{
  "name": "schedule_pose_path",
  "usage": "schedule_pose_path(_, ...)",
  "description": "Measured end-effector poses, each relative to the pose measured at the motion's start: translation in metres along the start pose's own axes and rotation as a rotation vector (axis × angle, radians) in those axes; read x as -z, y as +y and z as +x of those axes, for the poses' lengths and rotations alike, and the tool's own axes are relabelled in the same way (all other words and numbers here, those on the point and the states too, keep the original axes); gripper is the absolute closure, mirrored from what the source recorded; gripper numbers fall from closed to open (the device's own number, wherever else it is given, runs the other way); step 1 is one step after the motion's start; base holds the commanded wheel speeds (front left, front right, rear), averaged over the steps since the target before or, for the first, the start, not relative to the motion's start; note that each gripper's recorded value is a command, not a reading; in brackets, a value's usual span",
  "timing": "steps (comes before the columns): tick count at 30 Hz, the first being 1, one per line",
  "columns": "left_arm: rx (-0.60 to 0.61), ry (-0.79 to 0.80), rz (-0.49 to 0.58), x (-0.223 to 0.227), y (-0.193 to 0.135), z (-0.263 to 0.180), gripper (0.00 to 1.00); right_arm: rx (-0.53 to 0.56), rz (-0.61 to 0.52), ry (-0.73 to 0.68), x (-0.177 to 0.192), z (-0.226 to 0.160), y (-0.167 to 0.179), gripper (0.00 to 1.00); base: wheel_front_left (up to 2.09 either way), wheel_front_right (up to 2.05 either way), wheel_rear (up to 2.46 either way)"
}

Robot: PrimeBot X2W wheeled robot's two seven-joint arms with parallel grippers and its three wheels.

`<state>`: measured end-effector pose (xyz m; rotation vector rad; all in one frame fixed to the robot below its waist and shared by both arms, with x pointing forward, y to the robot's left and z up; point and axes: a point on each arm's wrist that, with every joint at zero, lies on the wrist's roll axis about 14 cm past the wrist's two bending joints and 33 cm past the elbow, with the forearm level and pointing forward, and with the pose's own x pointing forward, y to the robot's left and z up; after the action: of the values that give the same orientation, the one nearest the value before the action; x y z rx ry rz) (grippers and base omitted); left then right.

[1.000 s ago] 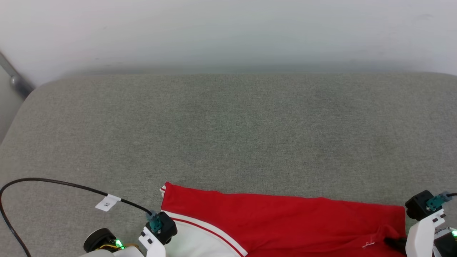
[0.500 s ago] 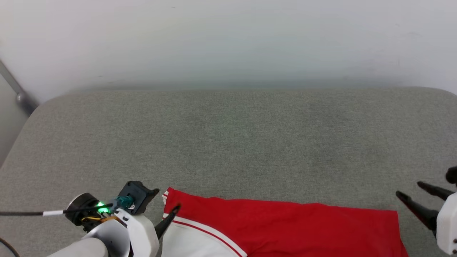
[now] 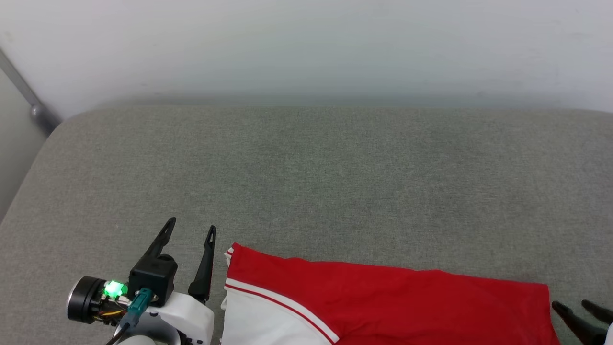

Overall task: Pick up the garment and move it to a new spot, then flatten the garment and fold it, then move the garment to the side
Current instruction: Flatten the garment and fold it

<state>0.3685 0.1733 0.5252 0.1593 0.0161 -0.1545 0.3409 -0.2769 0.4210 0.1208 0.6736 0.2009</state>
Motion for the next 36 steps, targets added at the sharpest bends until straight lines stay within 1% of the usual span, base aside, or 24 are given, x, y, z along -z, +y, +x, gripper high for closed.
schedule_pose_path(4, -0.074, -0.037, -0.004, -0.004, 0.006, -0.001, 0.0, -0.02, 0.058, 0.073, 0.028, 0.007, 0.011, 0.0, 0.0, 0.0, 0.0)
schedule_pose_path(9, -0.134, -0.05, -0.009, 0.001, 0.009, -0.008, 0.0, -0.049, 0.106, 0.135, 0.049, 0.018, 0.027, 0.0, 0.0, 0.0, 0.0)
schedule_pose_path(11, -0.163, -0.051, -0.023, 0.004, 0.011, -0.01, 0.0, -0.062, 0.106, 0.166, 0.058, 0.02, 0.033, 0.0, 0.0, 0.0, 0.0)
schedule_pose_path(17, -0.223, -0.069, -0.042, 0.007, 0.015, -0.017, 0.0, -0.115, 0.113, 0.228, 0.07, 0.025, 0.054, 0.0, 0.0, 0.0, 0.0)
schedule_pose_path(23, -0.266, -0.08, -0.046, 0.01, 0.017, -0.024, 0.0, -0.134, 0.106, 0.256, 0.073, 0.027, 0.063, 0.01, 0.0, 0.0, 0.0)
schedule_pose_path(24, -0.271, -0.08, -0.047, 0.011, 0.017, -0.025, 0.0, -0.135, 0.105, 0.262, 0.073, 0.027, 0.064, 0.55, 0.0, 0.0, 0.0)
schedule_pose_path(25, -0.273, -0.081, -0.046, 0.011, 0.016, -0.026, 0.0, -0.136, 0.104, 0.266, 0.072, 0.027, 0.064, 0.87, 0.0, 0.0, 0.0)
schedule_pose_path(26, -0.28, -0.082, -0.043, 0.012, 0.017, -0.027, 0.0, -0.136, 0.103, 0.266, 0.072, 0.027, 0.064, 1.0, 0.0, 0.0, 0.0)
schedule_pose_path(31, -0.3, -0.091, -0.038, 0.012, 0.019, -0.032, 0.0, -0.136, 0.092, 0.265, 0.066, 0.027, 0.063, 1.0, 0.0, 0.0, 0.0)
schedule_pose_path(36, -0.291, -0.103, -0.039, 0.01, 0.017, -0.038, 0.0, -0.094, 0.078, 0.223, 0.048, 0.021, 0.043, 1.0, 0.0, 0.0, 0.0)
